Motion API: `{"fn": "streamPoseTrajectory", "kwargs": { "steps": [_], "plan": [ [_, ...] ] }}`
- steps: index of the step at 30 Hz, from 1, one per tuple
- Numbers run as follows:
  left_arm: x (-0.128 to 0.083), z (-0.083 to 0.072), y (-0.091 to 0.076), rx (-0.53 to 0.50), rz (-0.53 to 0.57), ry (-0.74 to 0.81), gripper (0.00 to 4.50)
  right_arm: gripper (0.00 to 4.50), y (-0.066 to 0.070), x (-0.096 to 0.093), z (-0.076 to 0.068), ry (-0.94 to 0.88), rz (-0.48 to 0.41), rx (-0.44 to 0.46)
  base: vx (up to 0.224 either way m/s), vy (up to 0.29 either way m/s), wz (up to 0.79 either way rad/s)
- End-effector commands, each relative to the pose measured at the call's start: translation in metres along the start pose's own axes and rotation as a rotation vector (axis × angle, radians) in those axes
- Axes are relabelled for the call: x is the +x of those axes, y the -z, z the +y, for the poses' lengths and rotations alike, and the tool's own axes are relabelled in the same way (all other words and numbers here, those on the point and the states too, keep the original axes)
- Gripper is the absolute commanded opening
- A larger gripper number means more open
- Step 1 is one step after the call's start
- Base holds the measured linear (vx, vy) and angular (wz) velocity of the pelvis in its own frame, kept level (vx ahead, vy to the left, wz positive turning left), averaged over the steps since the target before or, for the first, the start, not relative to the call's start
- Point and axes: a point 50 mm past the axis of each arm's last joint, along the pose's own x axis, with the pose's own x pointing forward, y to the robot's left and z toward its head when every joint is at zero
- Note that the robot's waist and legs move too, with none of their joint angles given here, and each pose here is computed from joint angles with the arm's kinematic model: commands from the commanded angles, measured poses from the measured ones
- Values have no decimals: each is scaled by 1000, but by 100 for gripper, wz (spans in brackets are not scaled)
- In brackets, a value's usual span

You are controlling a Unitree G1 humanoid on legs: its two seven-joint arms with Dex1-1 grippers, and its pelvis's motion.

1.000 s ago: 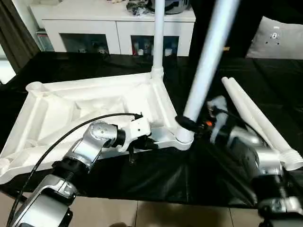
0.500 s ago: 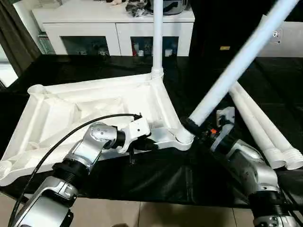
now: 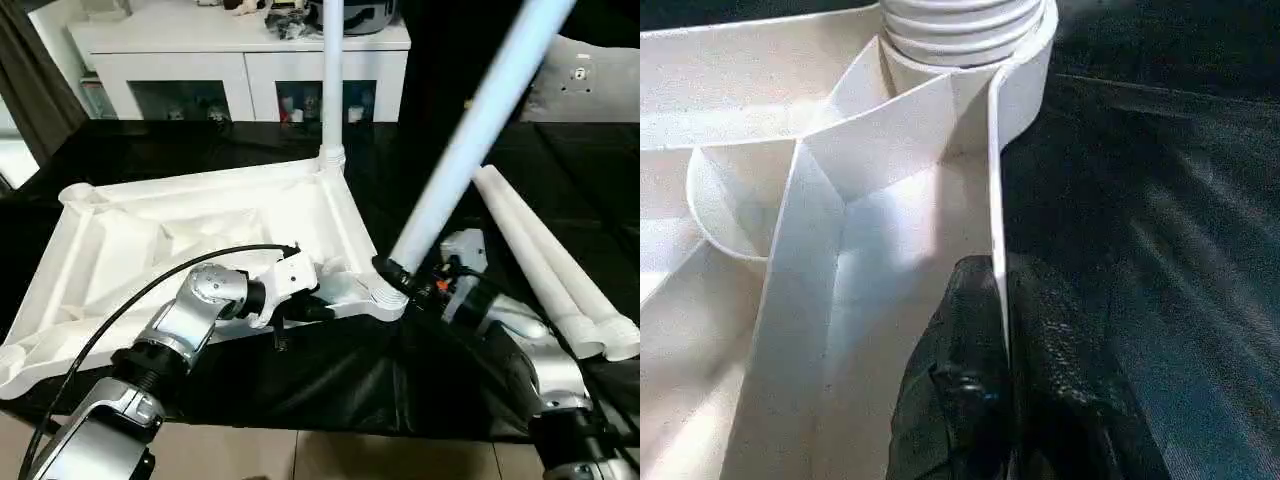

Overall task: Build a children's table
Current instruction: Insert table leg to table base

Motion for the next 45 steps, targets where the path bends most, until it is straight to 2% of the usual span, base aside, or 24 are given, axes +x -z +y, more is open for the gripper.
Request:
{"fn": "streamPoseTrajectory", "kwargs": {
  "steps": [1,10,22,27,29,32,33,35,40,45],
  "plan": [
    [-6,5,-6,42,1,-22,0,189,60,-22,2,40,323,72,0,0,0],
    [-10,12,-10,65,16,-21,0,189,65,-11,3,-33,389,68,0,0,0],
    [-16,25,-15,60,22,-33,0,189,62,0,6,-14,384,98,0,0,0],
    [-18,17,-9,-22,24,-74,0,189,61,11,5,127,373,135,0,0,0],
    [-15,9,-8,-71,16,-108,0,189,59,18,4,199,364,164,0,0,0],
    [3,-12,-21,-130,-21,-149,0,189,57,35,-3,355,367,209,0,0,0],
    [3,-12,-21,-130,-21,-149,0,189,57,35,-3,355,367,209,0,0,0],
    [27,-22,-39,-139,-27,-217,0,189,51,51,-5,440,373,214,0,0,0],
    [41,-18,-50,-131,-1,-322,0,189,47,62,-1,486,375,219,0,0,0],
    [35,-13,-50,-147,27,-384,0,189,46,67,0,515,374,236,0,0,0]
  ]
}}
